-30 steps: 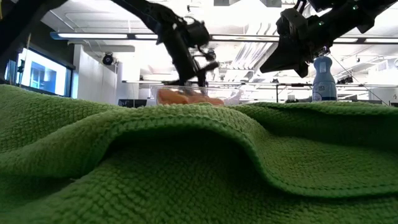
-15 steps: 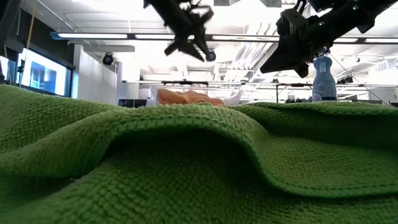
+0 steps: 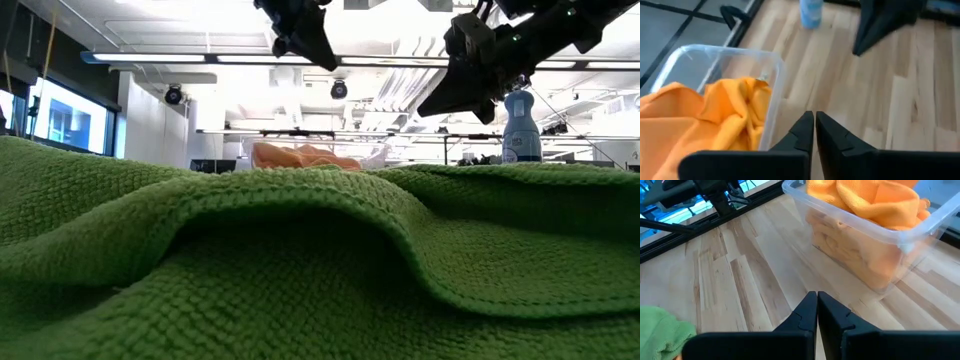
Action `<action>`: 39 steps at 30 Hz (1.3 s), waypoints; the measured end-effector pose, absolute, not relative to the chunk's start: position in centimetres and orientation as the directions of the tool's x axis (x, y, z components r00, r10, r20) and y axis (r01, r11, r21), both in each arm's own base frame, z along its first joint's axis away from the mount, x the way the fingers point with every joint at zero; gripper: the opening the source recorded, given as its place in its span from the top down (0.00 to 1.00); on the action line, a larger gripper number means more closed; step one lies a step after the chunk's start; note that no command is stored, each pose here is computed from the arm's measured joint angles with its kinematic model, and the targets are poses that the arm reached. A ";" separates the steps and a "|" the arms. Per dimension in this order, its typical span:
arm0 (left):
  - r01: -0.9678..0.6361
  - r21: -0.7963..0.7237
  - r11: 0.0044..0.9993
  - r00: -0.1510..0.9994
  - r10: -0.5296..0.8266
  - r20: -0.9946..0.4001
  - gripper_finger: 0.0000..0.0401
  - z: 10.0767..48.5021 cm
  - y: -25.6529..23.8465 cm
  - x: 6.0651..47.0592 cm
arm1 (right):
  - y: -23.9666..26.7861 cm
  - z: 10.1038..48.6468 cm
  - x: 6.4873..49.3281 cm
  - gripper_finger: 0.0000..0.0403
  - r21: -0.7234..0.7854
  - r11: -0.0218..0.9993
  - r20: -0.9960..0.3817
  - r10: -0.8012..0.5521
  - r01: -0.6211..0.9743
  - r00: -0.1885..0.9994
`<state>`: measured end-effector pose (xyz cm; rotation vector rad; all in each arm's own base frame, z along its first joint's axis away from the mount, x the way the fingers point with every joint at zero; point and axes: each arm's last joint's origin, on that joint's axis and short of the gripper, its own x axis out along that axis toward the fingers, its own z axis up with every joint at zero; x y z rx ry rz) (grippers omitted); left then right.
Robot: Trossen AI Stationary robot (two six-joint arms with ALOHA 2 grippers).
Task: Sort microfiber towel by color & place in baskets
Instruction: Put the green microfiber towel into the bottom transparent bin
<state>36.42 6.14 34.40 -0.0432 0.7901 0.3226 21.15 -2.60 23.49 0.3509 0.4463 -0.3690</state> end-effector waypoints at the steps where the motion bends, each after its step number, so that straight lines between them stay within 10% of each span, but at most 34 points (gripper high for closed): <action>1: -0.287 0.083 0.954 0.656 0.258 -0.709 0.98 34.2 5.9 36.4 | -2.6 23.5 21.2 0.98 0.235 0.882 -0.472 -0.263 0.408 0.841; 12: -0.230 -0.037 0.973 0.757 0.154 -0.635 1.00 31.6 2.9 28.9 | 0.0 27.1 23.6 1.00 0.138 0.933 -0.417 -0.249 0.332 0.874; 30: 0.015 -0.065 0.998 0.830 -0.049 -0.555 1.00 28.1 -2.0 17.3 | 9.5 30.1 36.1 1.00 0.088 0.950 -0.829 -0.098 0.301 0.551; 39: 0.068 -0.100 0.993 0.810 -0.114 -0.576 1.00 26.9 -3.2 15.8 | 14.5 27.6 39.2 0.82 -0.001 0.992 -0.880 -0.060 0.125 0.470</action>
